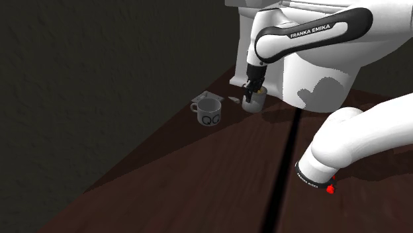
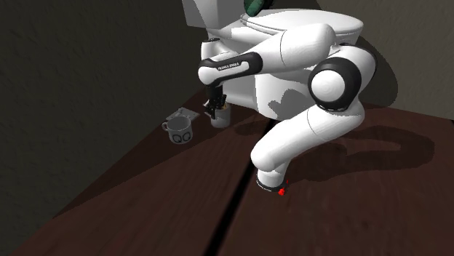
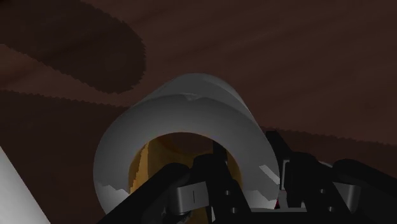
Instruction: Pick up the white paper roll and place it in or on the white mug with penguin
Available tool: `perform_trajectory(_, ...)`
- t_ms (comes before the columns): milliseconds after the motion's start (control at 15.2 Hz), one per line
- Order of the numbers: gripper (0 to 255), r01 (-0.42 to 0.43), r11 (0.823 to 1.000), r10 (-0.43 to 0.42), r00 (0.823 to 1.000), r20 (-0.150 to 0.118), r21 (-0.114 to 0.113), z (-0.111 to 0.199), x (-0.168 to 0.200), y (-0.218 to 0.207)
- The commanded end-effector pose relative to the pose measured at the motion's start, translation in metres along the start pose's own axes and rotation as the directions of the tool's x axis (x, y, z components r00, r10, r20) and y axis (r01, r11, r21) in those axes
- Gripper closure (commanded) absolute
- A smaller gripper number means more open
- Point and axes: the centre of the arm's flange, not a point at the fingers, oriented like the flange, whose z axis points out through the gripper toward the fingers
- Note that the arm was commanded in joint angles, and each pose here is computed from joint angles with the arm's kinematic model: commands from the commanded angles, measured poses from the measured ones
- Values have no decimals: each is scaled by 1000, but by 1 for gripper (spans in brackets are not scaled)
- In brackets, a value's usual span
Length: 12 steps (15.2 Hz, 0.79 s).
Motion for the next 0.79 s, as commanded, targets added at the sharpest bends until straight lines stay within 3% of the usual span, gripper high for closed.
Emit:
perform_trajectory(0, 255, 0, 1000, 0, 1000, 0, 0, -11, 0, 0)
perform_trajectory(726, 255, 0, 1000, 0, 1000, 0, 0, -69, -1, 0)
